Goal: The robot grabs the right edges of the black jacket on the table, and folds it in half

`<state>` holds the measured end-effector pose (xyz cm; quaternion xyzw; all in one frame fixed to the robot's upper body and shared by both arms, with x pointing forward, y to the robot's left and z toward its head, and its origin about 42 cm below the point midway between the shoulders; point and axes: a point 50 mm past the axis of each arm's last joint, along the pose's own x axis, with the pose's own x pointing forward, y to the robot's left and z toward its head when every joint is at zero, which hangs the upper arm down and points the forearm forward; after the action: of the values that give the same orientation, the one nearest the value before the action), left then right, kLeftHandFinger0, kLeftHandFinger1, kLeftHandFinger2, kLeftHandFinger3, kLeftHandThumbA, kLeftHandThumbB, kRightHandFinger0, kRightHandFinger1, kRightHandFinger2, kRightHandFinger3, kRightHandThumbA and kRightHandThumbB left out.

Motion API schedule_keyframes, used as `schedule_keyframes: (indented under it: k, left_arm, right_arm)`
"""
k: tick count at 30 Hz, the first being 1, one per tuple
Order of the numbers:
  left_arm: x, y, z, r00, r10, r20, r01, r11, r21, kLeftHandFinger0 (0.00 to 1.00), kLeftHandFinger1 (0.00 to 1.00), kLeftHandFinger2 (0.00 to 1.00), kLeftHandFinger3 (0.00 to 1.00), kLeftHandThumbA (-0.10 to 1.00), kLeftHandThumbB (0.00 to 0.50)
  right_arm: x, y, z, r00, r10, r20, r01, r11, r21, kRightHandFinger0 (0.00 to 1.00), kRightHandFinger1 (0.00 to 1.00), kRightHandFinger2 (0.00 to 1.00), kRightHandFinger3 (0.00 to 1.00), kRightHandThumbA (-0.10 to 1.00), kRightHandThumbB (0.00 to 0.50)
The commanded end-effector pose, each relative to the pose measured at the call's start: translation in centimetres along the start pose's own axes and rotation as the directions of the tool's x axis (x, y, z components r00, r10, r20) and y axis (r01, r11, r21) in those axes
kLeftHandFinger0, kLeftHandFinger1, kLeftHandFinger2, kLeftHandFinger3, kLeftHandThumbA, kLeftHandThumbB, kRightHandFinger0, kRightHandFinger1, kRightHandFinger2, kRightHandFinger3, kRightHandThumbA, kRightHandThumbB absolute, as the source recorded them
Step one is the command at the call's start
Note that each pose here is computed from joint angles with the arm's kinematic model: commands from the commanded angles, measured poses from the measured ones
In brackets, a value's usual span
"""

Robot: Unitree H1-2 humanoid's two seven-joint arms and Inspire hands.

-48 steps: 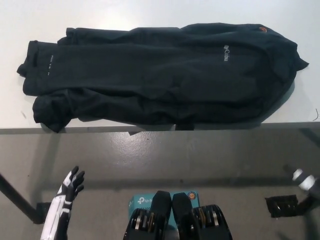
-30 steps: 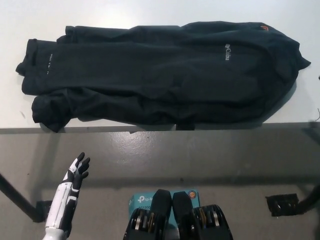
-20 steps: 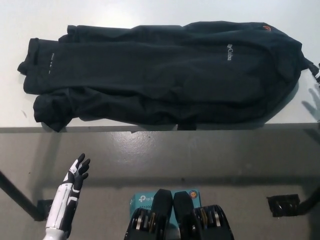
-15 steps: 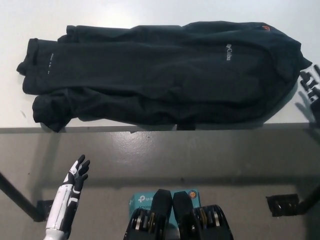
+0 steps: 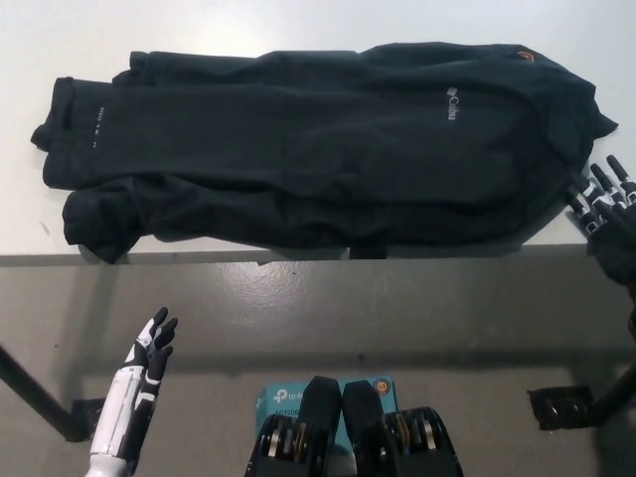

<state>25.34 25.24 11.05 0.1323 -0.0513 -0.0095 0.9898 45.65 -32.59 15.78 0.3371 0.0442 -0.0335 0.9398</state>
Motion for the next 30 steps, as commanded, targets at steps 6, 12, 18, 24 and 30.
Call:
schedule_keyframes:
  k: [6, 12, 18, 24, 30]
  left_arm:
    - [0.4, 0.7, 0.9, 0.999, 0.015, 0.043, -0.016, 0.999, 0.029, 1.0, 1.0, 1.0, 1.0, 1.0, 0.155]
    - [0.6, 0.7, 0.9, 0.999, 0.009, 0.039, -0.012, 0.998, 0.055, 1.0, 1.0, 1.0, 1.0, 1.0, 0.127]
    - [0.8, 0.6, 1.2, 0.999, -0.011, 0.033, 0.009, 0.999, 0.051, 1.0, 1.0, 1.0, 1.0, 1.0, 0.127]
    - [1.0, 0.9, 1.5, 0.999, -0.013, 0.036, 0.011, 0.999, 0.049, 1.0, 1.0, 1.0, 1.0, 1.0, 0.123]
    - [1.0, 0.9, 1.7, 0.999, -0.026, 0.042, 0.024, 0.999, 0.027, 1.0, 1.0, 1.0, 1.0, 1.0, 0.162]
  right_arm:
    - [1.7, 2.8, 2.3, 0.995, 0.092, 0.036, -0.092, 0.996, -0.021, 1.0, 1.0, 1.0, 1.0, 1.0, 0.265]
    - [2.3, 4.5, 3.0, 0.994, 0.105, 0.042, -0.102, 0.993, -0.064, 1.0, 1.0, 1.0, 1.0, 1.0, 0.33]
    - [3.2, 5.9, 3.4, 0.994, 0.107, 0.022, -0.104, 0.989, -0.104, 1.0, 1.0, 1.0, 1.0, 1.0, 0.371]
    - [4.1, 7.6, 3.6, 0.992, 0.124, 0.004, -0.123, 0.989, -0.084, 1.0, 1.0, 1.0, 1.0, 1.0, 0.375]
    - [5.3, 8.3, 2.7, 0.989, 0.139, -0.057, -0.142, 0.989, -0.04, 1.0, 1.0, 1.0, 1.0, 1.0, 0.392]
